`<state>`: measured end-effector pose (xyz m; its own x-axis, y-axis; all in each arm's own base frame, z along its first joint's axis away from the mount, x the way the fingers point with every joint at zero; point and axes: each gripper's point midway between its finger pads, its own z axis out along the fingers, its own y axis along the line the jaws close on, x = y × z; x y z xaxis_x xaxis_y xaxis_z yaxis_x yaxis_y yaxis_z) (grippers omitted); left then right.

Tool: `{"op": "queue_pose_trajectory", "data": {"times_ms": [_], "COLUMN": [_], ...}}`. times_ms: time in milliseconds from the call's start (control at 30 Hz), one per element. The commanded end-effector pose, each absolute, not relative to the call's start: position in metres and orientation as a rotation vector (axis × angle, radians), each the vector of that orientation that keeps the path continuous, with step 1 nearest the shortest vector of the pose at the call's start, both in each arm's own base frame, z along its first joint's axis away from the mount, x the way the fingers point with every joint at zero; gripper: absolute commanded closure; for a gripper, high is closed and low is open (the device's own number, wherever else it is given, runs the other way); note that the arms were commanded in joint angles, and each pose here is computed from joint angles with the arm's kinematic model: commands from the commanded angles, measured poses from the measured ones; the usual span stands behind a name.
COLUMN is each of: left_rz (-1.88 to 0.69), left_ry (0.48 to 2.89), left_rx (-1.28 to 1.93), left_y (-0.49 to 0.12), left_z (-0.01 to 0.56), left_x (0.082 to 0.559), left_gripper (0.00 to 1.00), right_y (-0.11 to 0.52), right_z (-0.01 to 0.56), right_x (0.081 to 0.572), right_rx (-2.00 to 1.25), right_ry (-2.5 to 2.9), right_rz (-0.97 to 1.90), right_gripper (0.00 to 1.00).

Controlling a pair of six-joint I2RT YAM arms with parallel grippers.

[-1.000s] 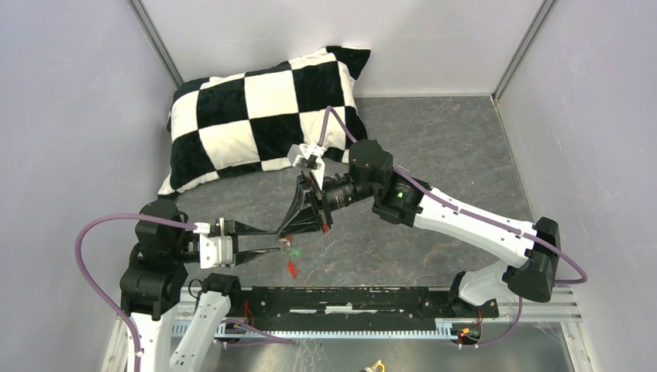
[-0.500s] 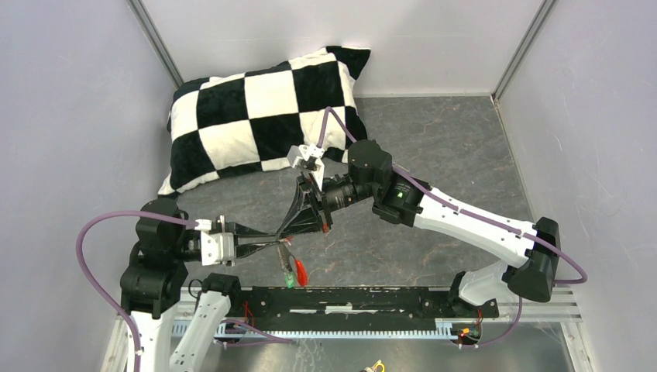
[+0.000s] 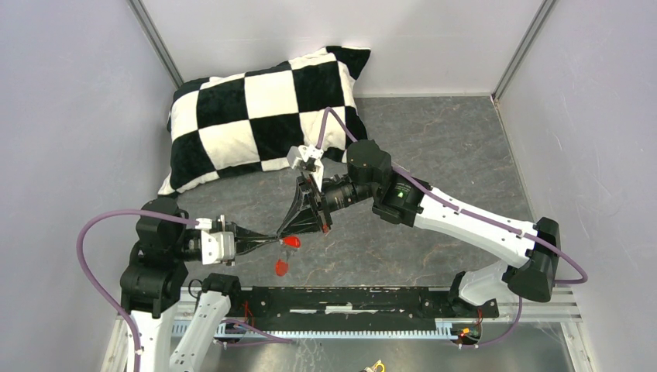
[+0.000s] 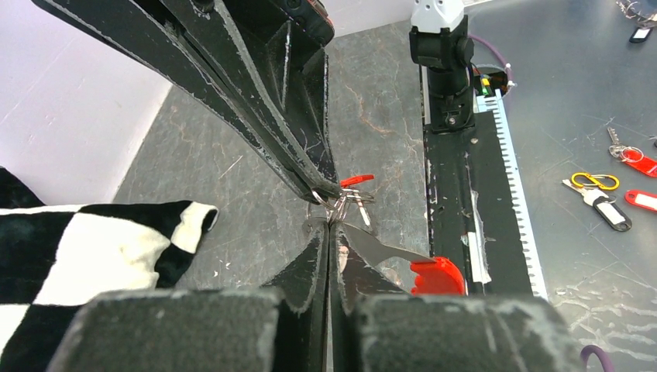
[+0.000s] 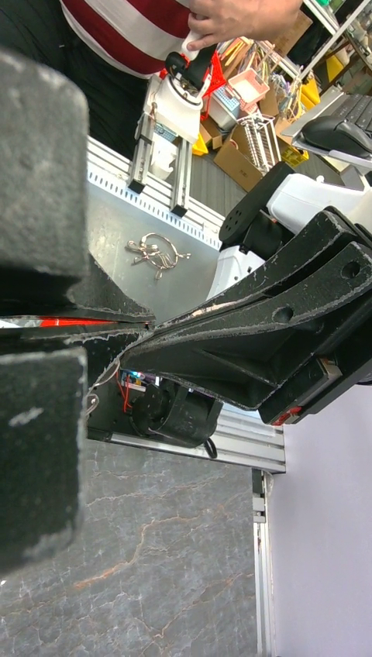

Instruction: Put the keys on the keyring

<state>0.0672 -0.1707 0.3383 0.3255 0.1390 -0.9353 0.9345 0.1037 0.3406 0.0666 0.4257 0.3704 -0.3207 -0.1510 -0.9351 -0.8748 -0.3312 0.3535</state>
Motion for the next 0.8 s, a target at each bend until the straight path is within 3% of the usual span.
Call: {"op": "queue_pose_trajectory", "data": {"times_ms": [0,767], "left_rz": [-0.815,-0.824], "left_ry": [1.116,1.128], "left_rx": [1.329,1.178], "left_y": [-0.17,-0.172], "left_z": [0.343,0.37], "left_x": [0.069,0.08], "left_gripper": [0.98,0.98], "right_y": [0.422,0.398], "right_z": [0.4,0.382], "right_x": [0.065,0.07], "right_rx": [-1.355,-1.364], "right_ry": [1.229,1.197], "right_rz": [1.666,1.493], "right_gripper": [1.0,1.0]}}
